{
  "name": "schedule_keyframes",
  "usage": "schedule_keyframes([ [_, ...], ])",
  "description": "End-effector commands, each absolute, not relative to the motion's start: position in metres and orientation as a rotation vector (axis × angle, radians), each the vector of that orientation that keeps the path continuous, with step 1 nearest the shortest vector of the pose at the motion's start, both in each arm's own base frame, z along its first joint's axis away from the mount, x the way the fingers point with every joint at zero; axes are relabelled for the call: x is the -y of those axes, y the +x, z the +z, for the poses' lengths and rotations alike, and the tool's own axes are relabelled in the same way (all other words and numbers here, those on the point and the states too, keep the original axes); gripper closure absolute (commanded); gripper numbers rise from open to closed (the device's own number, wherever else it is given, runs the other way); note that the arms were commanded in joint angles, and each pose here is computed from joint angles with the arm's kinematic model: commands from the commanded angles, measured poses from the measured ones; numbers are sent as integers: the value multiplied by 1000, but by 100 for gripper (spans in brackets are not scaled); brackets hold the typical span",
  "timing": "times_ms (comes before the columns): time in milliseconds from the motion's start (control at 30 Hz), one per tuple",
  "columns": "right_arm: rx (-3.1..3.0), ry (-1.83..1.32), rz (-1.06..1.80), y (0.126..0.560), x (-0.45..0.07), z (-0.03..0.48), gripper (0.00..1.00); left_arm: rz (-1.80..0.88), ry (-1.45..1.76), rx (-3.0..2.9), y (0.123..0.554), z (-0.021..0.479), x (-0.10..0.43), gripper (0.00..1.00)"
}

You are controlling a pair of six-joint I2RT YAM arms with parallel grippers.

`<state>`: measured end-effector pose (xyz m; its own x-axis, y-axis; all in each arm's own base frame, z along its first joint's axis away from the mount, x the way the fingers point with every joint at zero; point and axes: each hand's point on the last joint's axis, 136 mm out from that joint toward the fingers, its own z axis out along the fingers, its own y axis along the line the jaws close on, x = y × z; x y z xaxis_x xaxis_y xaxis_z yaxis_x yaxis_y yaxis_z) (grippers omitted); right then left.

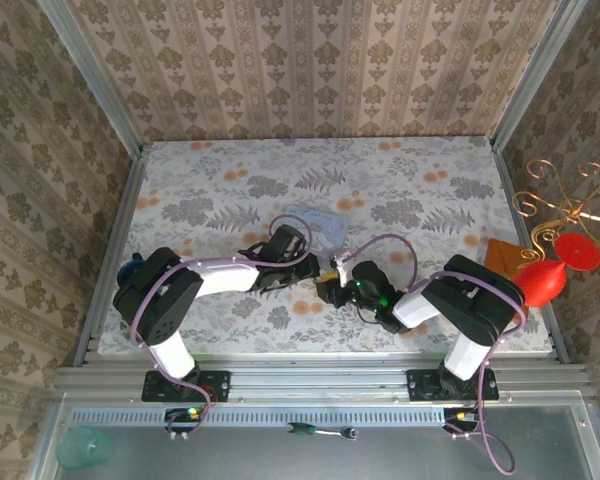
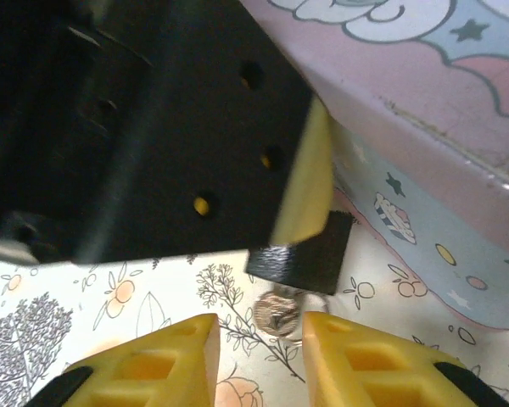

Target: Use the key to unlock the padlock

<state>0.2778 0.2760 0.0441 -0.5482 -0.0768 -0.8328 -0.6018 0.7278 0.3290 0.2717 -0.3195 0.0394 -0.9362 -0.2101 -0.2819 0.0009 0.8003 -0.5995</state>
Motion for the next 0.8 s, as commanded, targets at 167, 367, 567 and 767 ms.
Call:
schedule_keyframes([
  [167,-2067,-410,872,287,-262,65,66,-941,-89,-2591,275,59,322,67],
  [367,-2102,-403,908,292,-268,76,65,-848,31,-2515,282,77,294,54],
  [567,-2138,-474,924,293,-279,81,63,-732,129,-2462,292,100,265,43],
  [767,-2223,-446,909,309,-280,76,63,-679,77,-2488,302,100,237,39],
])
